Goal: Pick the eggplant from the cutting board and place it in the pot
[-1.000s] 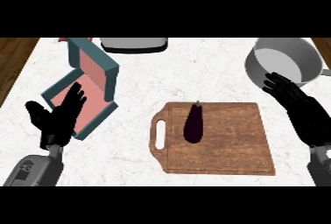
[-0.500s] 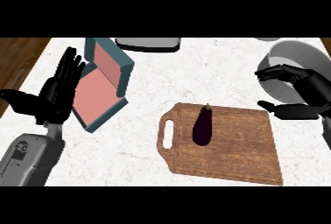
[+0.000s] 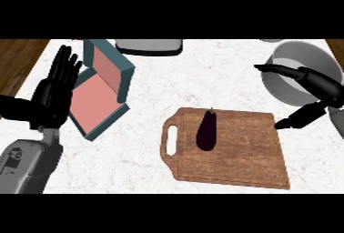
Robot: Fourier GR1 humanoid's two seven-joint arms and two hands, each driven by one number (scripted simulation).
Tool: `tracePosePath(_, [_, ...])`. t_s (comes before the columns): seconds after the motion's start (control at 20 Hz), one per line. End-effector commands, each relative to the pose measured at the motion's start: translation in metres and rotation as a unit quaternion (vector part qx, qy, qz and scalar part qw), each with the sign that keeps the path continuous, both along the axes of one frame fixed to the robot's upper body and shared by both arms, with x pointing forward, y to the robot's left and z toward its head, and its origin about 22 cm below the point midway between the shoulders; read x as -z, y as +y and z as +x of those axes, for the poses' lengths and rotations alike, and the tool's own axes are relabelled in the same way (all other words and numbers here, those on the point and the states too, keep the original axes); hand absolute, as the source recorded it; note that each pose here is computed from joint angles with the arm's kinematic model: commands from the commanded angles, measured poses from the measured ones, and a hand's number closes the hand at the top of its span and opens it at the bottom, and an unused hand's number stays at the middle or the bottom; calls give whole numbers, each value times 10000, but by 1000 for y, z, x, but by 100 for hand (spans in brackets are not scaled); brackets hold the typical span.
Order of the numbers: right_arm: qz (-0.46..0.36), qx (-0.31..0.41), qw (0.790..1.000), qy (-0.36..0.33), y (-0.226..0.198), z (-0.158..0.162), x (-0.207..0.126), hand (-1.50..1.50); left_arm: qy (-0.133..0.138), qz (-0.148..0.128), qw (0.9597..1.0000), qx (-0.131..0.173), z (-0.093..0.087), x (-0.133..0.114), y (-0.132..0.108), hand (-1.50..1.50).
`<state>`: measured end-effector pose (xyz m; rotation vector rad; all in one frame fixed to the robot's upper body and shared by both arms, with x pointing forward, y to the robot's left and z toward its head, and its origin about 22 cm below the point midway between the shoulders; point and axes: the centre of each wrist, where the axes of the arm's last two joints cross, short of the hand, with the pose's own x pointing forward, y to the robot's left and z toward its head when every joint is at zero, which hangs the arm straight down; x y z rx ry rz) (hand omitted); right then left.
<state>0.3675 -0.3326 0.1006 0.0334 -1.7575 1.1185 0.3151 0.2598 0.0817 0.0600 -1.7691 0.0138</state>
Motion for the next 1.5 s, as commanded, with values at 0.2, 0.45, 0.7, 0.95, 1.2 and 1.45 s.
tracePosePath(0.2, [-1922,-836,9776,205,51,23,-23,-150,-49,-33,9998,-186,-12,12,1,0])
tracePosePath(0.45, [-2189,-887,9708,422,93,37,-11,-150,39,81,9999,-128,0,-9,-2,0])
tracePosePath(0.7, [-2467,-888,9624,711,128,18,-2,-150,98,20,9995,-291,-3,9,9,0])
tracePosePath(0.95, [-2648,-869,9547,1038,150,18,25,-150,-4,-14,9998,-219,-18,13,5,0])
tracePosePath(1.2, [-2603,-1025,9552,961,137,7,52,-150,43,-26,9995,-305,-10,5,12,0])
tracePosePath(1.45, [-2381,-926,9643,698,157,17,60,-150,9,-61,9998,-166,-13,0,11,0])
